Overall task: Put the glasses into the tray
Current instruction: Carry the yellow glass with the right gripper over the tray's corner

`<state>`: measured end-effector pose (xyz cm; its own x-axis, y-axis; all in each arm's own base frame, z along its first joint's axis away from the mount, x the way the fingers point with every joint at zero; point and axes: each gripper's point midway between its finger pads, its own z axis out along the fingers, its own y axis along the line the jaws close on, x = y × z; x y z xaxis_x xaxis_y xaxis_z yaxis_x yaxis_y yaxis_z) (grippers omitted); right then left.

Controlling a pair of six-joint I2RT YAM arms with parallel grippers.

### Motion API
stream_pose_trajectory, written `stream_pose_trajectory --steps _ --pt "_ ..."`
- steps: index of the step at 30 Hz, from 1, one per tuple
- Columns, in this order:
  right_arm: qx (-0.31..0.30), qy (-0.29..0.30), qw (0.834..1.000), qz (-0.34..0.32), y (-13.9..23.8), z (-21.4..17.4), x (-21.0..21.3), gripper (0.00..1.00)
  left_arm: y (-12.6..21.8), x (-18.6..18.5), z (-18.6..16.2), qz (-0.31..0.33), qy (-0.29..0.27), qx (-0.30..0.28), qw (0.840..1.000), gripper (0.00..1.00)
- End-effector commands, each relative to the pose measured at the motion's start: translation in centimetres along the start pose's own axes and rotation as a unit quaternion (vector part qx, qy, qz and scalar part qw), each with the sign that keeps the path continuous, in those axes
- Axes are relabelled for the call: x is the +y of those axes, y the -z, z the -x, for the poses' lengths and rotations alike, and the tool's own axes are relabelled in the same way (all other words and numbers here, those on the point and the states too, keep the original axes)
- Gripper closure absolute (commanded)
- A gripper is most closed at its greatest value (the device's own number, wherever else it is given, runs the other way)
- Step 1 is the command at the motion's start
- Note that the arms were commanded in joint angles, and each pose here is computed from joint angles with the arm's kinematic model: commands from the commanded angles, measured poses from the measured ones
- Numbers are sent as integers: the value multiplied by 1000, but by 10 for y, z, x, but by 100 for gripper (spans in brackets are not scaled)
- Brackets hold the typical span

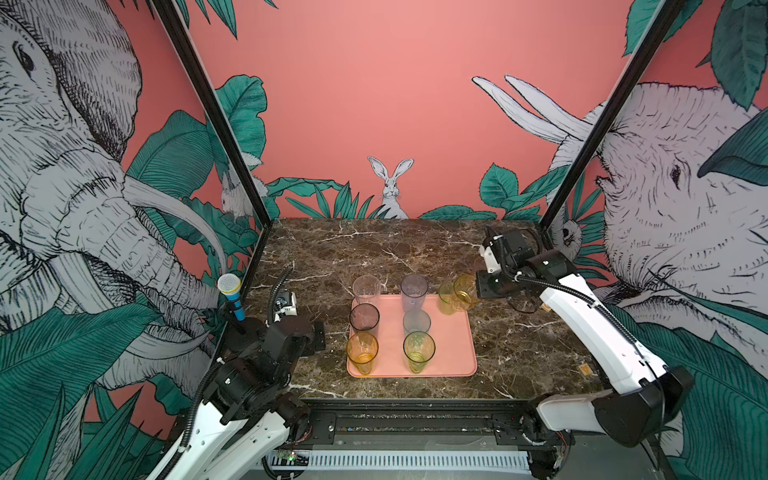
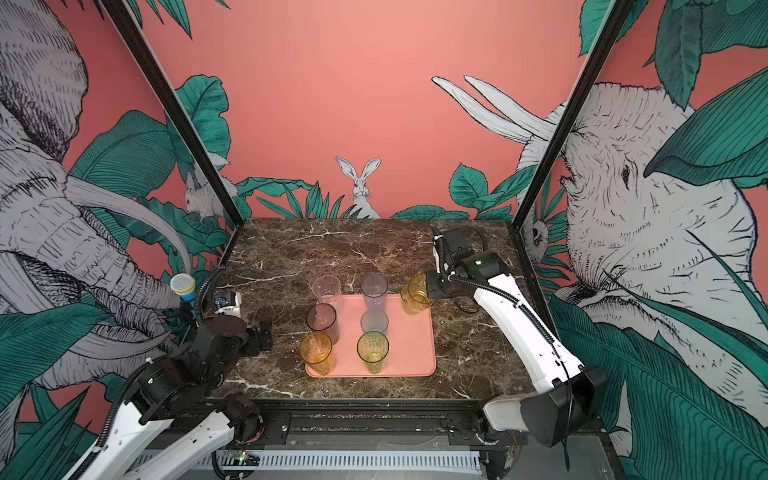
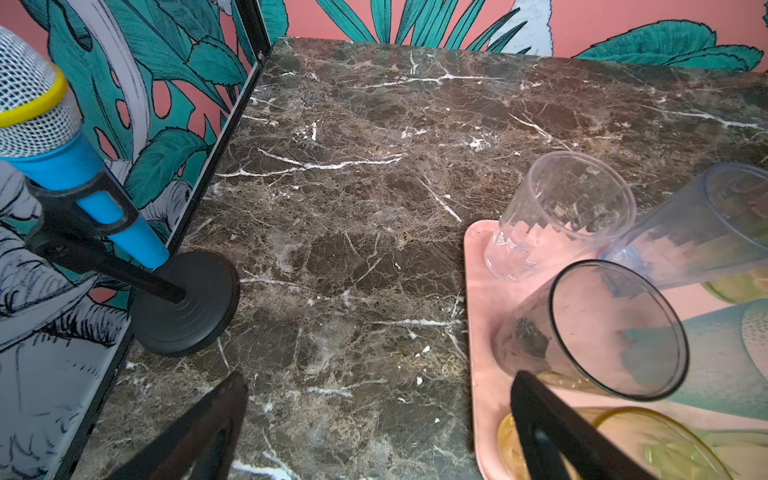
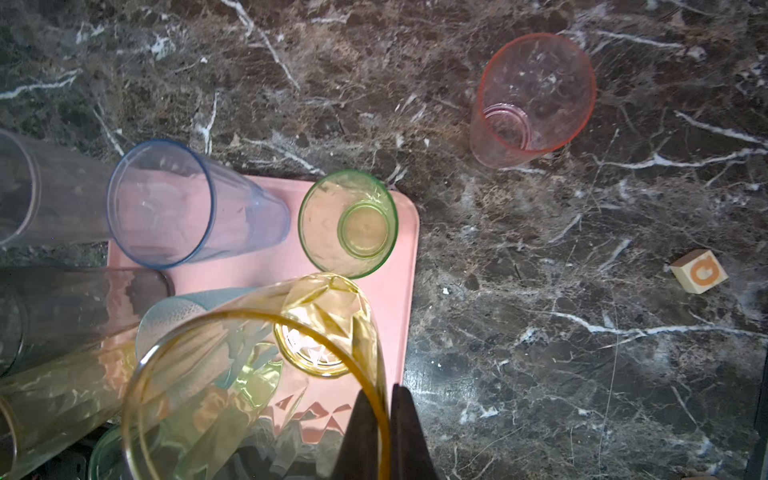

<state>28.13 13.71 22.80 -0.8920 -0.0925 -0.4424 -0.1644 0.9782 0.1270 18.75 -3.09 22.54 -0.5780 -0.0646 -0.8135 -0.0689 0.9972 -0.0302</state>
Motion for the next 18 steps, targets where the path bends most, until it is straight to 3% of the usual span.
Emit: stream_pose_trajectory --steps 1,18 --pt "-11 -5 1000 -2 7 -9 2 100 -3 2 -2 7 -1 -1 1000 1" --pt "-1 7 1000 -7 -20 -46 2 100 -5 0 -3 6 -3 3 1000 1"
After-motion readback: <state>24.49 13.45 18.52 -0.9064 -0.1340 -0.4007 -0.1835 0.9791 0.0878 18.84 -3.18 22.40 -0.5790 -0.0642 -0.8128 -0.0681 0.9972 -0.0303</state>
